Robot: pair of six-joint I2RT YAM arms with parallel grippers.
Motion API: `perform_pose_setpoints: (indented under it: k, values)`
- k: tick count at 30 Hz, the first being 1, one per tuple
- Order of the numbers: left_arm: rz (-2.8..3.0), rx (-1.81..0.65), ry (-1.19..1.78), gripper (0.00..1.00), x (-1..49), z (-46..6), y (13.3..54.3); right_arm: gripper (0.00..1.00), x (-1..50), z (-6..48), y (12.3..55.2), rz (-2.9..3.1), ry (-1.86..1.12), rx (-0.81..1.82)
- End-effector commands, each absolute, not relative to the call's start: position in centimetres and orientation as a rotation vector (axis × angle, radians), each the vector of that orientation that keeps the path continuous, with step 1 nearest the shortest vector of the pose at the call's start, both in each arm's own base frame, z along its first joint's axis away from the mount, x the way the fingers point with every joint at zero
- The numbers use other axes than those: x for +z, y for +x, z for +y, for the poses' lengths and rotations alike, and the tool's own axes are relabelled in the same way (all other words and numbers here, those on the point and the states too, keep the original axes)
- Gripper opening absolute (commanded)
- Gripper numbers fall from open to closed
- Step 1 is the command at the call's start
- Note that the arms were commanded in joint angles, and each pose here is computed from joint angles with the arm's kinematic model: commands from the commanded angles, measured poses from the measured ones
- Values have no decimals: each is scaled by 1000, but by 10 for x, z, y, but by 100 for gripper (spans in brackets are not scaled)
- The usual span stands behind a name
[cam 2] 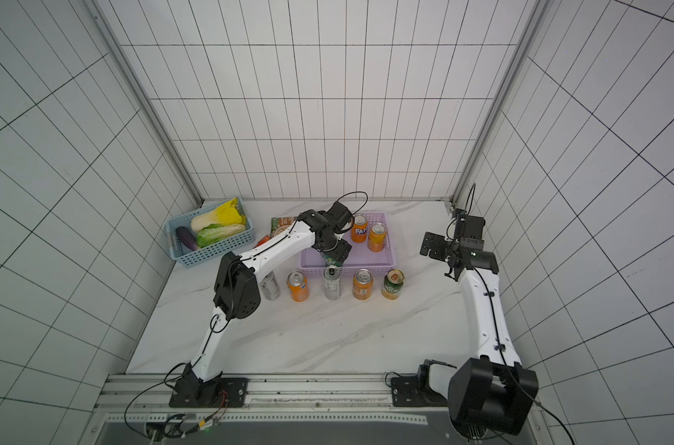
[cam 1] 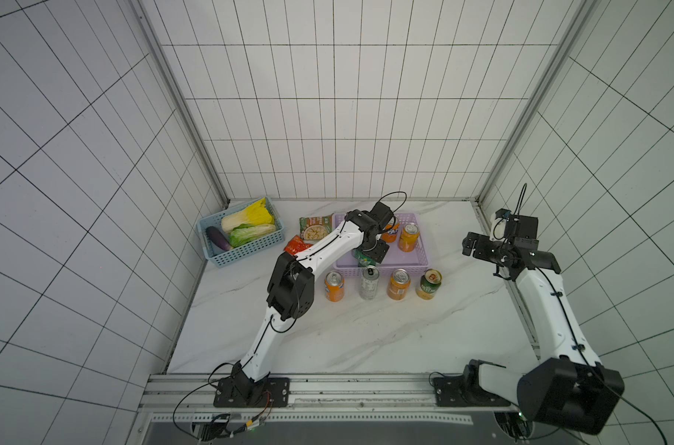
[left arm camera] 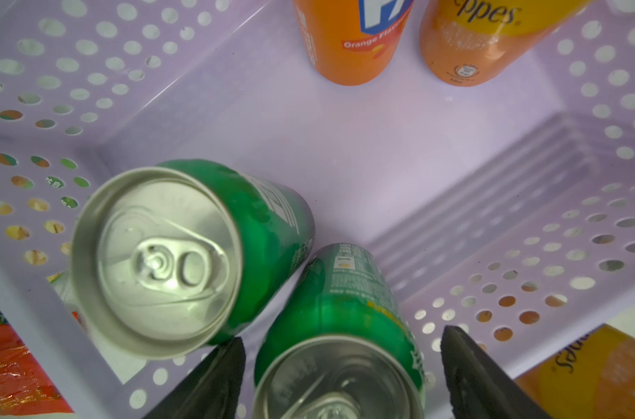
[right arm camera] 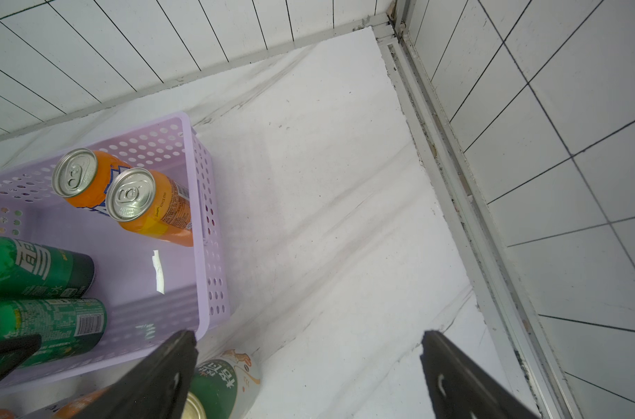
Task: Take out the drinks from the basket
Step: Pick up the drink from the basket.
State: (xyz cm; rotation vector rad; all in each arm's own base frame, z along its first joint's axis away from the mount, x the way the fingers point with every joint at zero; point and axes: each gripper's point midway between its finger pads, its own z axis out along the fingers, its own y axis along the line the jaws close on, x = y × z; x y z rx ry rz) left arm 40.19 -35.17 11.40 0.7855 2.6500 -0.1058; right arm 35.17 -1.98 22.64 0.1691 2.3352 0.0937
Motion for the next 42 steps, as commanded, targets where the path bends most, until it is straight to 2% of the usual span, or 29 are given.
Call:
perform_pose_setpoints:
  k: [1, 14, 29, 42]
  values:
    - [2613, -79, 787, 80, 115, -356, 412, 100, 217, -23, 348, 2347, 192, 101]
    - [2609, -81, 780, 63, 125, -353, 408, 100, 217, -23, 348, 2343, 193, 103]
    - [2524, -109, 746, 60, 184, -343, 402, 100, 217, -25, 347, 2341, 197, 103]
    - [2487, -32, 696, 60, 236, -298, 390, 100, 217, -26, 348, 2341, 203, 102]
